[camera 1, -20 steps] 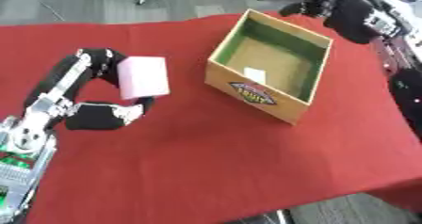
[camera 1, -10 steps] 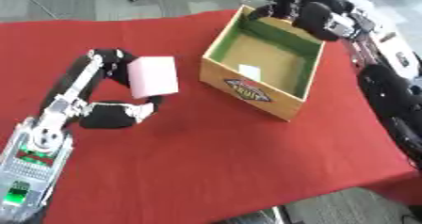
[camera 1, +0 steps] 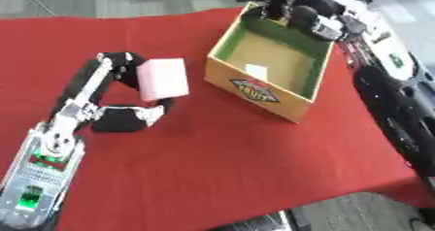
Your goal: Pick up the objects with one hand, pass them to the other hand, and then place them into the box on the other side of the table.
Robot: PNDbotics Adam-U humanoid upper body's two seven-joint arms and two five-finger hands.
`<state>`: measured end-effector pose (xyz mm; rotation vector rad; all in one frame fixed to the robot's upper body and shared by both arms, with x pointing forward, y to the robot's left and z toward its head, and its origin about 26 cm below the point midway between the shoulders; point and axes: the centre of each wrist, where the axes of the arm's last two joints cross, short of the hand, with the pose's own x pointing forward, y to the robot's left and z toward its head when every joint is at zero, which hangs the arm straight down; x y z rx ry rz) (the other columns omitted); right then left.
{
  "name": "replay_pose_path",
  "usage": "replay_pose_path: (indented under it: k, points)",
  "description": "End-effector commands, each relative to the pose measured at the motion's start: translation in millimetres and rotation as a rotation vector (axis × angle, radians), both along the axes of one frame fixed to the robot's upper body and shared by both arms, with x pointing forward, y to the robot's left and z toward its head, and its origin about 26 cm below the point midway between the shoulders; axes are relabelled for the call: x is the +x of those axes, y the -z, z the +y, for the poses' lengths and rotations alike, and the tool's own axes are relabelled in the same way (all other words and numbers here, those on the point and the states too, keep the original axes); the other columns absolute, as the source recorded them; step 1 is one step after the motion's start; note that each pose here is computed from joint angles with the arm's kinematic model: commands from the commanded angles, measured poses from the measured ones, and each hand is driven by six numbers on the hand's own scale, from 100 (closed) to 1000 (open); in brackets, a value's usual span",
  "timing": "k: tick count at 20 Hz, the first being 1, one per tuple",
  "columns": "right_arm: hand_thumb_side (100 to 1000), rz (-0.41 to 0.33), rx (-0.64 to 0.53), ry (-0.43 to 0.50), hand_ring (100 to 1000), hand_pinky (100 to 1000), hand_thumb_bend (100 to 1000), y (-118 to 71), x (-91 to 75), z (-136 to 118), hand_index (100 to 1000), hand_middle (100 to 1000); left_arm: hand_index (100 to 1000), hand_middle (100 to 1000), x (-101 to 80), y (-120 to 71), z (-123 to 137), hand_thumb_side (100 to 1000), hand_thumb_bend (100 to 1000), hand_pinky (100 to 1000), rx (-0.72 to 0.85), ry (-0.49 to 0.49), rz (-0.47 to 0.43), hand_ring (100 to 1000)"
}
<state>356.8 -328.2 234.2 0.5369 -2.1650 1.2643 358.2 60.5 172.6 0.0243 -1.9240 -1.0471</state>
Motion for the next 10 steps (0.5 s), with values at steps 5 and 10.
replay_pose_path:
  k: [5,10]
  points:
    - [450,-0.100,-0.058,0.026,1000,910,100,-7.4,5.8,1.1,1000,896,483,375,0.1,-6.4,-11.9,100,124,639,-0.037,-0.001,-0.038,489]
    - [428,-0.149,-0.094,0.042,1000,916,100,-6.8,8.9,4.6,1000,912,484,375,0.3,-6.0,-17.0,100,130,639,-0.050,-0.010,-0.051,489]
